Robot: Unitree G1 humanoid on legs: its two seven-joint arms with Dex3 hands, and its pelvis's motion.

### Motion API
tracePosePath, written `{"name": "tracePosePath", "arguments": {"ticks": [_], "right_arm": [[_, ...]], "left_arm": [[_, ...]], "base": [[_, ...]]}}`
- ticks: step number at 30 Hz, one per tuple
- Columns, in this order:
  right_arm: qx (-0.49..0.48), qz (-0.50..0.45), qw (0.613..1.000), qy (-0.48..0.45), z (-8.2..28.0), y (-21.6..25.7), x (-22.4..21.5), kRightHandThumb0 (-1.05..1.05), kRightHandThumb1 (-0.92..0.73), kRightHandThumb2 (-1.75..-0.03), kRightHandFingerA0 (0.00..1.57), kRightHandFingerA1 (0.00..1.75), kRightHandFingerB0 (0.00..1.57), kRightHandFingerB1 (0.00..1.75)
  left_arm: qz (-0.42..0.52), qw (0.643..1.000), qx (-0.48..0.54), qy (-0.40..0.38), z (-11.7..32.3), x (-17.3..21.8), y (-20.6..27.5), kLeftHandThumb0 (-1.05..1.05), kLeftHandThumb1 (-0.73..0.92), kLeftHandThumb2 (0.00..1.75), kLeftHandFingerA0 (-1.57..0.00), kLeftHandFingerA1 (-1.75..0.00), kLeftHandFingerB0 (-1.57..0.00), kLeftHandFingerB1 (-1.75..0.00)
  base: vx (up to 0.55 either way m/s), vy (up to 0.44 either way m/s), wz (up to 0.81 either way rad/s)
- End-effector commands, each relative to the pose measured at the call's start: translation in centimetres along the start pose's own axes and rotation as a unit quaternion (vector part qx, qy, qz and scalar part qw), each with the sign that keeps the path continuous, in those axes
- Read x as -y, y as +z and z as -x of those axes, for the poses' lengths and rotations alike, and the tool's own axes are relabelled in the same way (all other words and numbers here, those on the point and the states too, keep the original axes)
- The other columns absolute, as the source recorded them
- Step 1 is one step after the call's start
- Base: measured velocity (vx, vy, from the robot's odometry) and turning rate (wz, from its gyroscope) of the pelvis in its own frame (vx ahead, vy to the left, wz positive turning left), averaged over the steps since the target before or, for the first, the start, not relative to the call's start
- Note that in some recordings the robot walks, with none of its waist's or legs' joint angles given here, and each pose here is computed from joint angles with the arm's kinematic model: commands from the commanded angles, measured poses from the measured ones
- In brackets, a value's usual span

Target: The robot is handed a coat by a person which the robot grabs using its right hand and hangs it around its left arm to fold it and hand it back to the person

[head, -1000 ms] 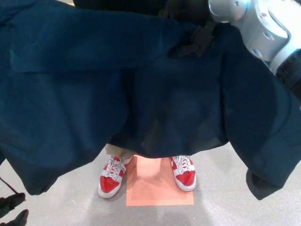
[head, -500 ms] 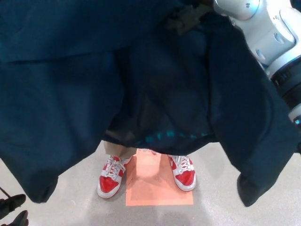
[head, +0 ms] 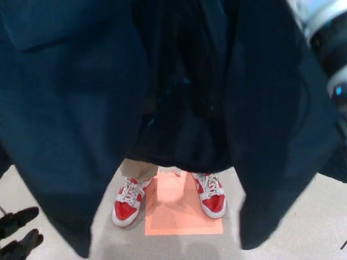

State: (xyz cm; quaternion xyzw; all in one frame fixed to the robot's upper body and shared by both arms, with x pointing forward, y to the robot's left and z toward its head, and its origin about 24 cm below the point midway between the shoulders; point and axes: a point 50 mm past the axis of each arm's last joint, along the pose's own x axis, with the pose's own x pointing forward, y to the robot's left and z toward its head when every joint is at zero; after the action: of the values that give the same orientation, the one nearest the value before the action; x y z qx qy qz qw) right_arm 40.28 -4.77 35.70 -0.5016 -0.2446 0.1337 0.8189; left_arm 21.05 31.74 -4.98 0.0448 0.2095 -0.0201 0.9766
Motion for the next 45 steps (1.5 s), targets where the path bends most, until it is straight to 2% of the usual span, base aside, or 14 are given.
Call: {"name": "tracePosePath", "arguments": {"ticks": [1,7,8,9,10,13,14,19,20,26,27,28,29,45], "right_arm": [[0.047,0.001,0.997,-0.064,-0.5,3.5,2.8,-0.37,-0.84,-0.65,1.08,0.85,0.97,0.82],[0.068,0.009,0.995,-0.070,-0.7,5.2,4.1,-0.38,-0.85,-0.65,1.13,0.77,0.98,0.78],[0.065,0.009,0.995,-0.076,-0.7,5.4,4.5,-0.38,-0.84,-0.65,1.19,0.88,0.99,0.82],[0.064,0.007,0.995,-0.080,-0.7,5.8,4.8,-0.38,-0.85,-0.65,1.18,0.81,0.97,0.77],[0.064,0.006,0.994,-0.083,-0.7,6.0,5.0,-0.39,-0.86,-0.66,1.16,0.80,1.00,0.78],[0.063,0.005,0.994,-0.085,-0.7,6.2,5.0,-0.38,-0.85,-0.66,1.16,0.75,1.01,0.76],[0.066,0.003,0.994,-0.085,-0.8,6.4,4.9,-0.37,-0.87,-0.65,1.17,0.74,1.05,0.78],[0.067,-0.010,0.994,-0.081,-0.9,6.9,4.9,-0.38,-0.86,-0.65,1.12,0.67,0.96,0.69],[0.070,-0.004,0.994,-0.084,-0.9,6.9,4.9,-0.38,-0.86,-0.66,1.11,0.69,0.95,0.69],[0.075,0.010,0.993,-0.086,-0.9,6.6,4.6,-0.36,-0.85,-0.65,1.05,0.76,0.91,0.69],[0.075,0.011,0.993,-0.087,-0.9,6.6,4.6,-0.35,-0.84,-0.64,1.03,0.79,0.90,0.69],[0.075,0.012,0.993,-0.088,-0.9,6.6,4.7,-0.35,-0.84,-0.64,1.03,0.79,0.90,0.69],[0.073,0.012,0.993,-0.088,-0.9,6.6,4.7,-0.35,-0.84,-0.65,1.09,0.76,0.92,0.71],[0.060,0.017,0.995,-0.073,-0.9,5.5,3.8,-0.37,-0.83,-0.66,0.99,0.61,0.77,0.56]], "left_arm": [[0.017,0.999,0.041,-0.011,0.1,-0.3,1.2,-0.62,0.79,0.63,-0.33,-0.37,-0.23,-0.33],[0.043,0.996,0.077,-0.027,-0.1,-0.3,2.8,-0.63,0.79,0.63,-0.31,-0.38,-0.22,-0.34],[0.044,0.995,0.085,-0.032,-0.2,-0.4,3.4,-0.63,0.80,0.63,-0.31,-0.38,-0.21,-0.34],[0.039,0.994,0.090,-0.038,-0.2,-0.4,3.8,-0.66,0.68,0.87,-0.24,-0.46,-0.18,-0.43],[0.037,0.994,0.094,-0.041,-0.1,-0.4,4.0,-0.67,0.68,0.87,-0.25,-0.46,-0.19,-0.44],[0.036,0.993,0.098,-0.046,0.1,-0.3,4.3,-0.62,0.82,0.64,-0.32,-0.38,-0.22,-0.34],[0.031,0.993,0.104,-0.051,0.2,-0.2,4.6,-0.68,0.67,0.88,-0.28,-0.47,-0.21,-0.44],[0.020,0.990,0.116,-0.078,0.7,0.1,5.6,-0.69,0.66,0.88,-0.27,-0.47,-0.19,-0.44],[0.016,0.986,0.129,-0.101,1.0,0.4,6.3,-0.66,0.77,0.63,-0.36,-0.40,-0.26,-0.34],[-0.039,0.965,0.173,-0.195,3.4,2.2,8.3,-0.65,0.80,0.64,-0.38,-0.40,-0.29,-0.34],[-0.040,0.962,0.176,-0.205,3.7,2.4,8.6,-0.63,0.63,1.01,-0.34,-0.55,-0.16,-0.45],[-0.042,0.960,0.180,-0.212,4.0,2.6,8.8,-0.63,0.63,1.01,-0.34,-0.55,-0.16,-0.45],[-0.045,0.957,0.183,-0.218,4.3,2.8,9.0,-0.69,0.76,0.65,-0.40,-0.41,-0.30,-0.35],[-0.152,0.864,0.218,-0.428,8.6,7.8,13.2,-0.72,0.89,0.66,-0.39,-0.44,-0.24,-0.35]], "base": [[0.00,0.000,0.00],[0.00,0.000,0.00],[0.00,0.000,0.00],[0.00,0.000,0.00],[0.00,0.000,0.00],[0.00,0.000,0.00],[0.00,0.000,0.00],[0.00,0.000,0.00],[0.00,0.000,0.00],[0.00,0.000,0.00],[0.00,0.000,0.00],[0.00,0.000,0.00],[0.00,0.000,0.00],[0.00,0.000,0.00]]}}
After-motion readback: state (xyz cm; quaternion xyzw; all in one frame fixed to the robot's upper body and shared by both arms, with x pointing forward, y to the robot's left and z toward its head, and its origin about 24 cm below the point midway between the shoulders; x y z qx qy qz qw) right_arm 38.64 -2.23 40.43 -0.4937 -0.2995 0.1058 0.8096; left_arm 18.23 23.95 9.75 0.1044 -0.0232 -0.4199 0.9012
